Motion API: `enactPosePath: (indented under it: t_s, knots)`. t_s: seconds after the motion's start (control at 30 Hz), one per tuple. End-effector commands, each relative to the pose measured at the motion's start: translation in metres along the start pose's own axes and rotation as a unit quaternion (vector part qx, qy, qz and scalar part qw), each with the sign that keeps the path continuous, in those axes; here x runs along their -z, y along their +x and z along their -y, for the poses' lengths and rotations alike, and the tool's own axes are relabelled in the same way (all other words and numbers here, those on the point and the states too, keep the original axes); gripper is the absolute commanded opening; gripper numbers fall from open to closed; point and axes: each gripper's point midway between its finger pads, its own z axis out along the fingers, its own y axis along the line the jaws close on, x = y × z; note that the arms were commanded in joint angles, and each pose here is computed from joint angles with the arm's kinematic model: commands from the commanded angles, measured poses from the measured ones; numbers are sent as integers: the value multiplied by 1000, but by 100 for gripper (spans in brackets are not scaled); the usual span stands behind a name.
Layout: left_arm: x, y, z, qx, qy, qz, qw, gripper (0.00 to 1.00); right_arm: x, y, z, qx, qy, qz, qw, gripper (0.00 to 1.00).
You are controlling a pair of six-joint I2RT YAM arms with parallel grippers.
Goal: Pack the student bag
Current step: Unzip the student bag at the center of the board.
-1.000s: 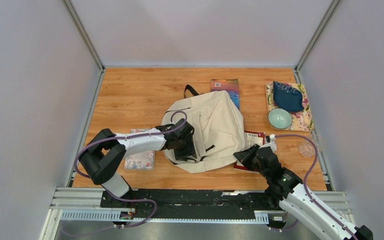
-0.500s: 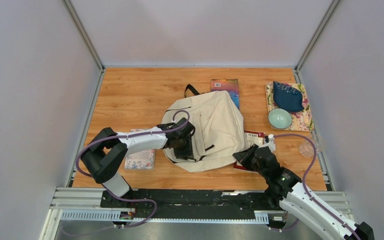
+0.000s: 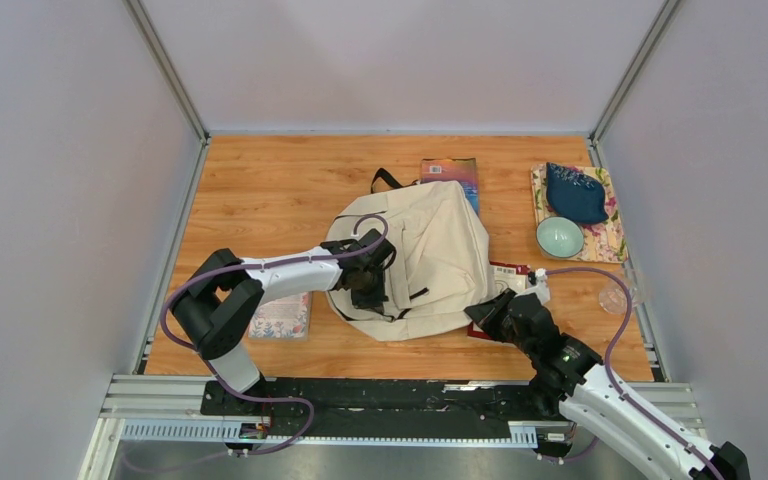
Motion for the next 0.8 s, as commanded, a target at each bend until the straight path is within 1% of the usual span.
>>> enactPosePath:
  t_s: [0.0,0.13,0.2,0.27,0.3,0.37,0.4,0.47,0.5,0.57,0.6,0.77]
  knots:
    - [5,-37,40,-15,68,65,996,0,8,18,-20,-4,-39,-51,998,0]
    - [13,-38,41,-39,77,73,994,0,9,15,-21,-1,-40,-45,998,0]
    - [23,-41,39,-56,80,89,991,0,10,10,-22,7,-37,-35,999,0]
    - [28,-38,27,-75,70,95,990,0,11,6,-24,14,-34,-27,999,0]
    - [37,-39,28,-85,75,106,988,0,10,1,-24,20,-30,-16,999,0]
    - [43,-33,17,-108,69,106,986,0,11,-6,-29,23,-30,-3,999,0]
    - [52,-36,15,-114,67,123,983,0,10,-9,-28,28,-23,5,999,0]
    - [59,-32,4,-126,59,126,982,0,11,-14,-33,29,-25,12,999,0]
    - [68,-33,3,-135,61,140,979,0,10,-16,-34,32,-21,16,999,0]
    - [70,-28,-10,-143,49,142,978,0,9,-19,-37,36,-19,19,999,0]
    - [76,-27,-17,-146,44,152,977,0,7,-18,-37,38,-17,16,999,0]
    - [77,-22,-25,-141,38,148,978,0,3,-14,-42,35,-25,6,999,0]
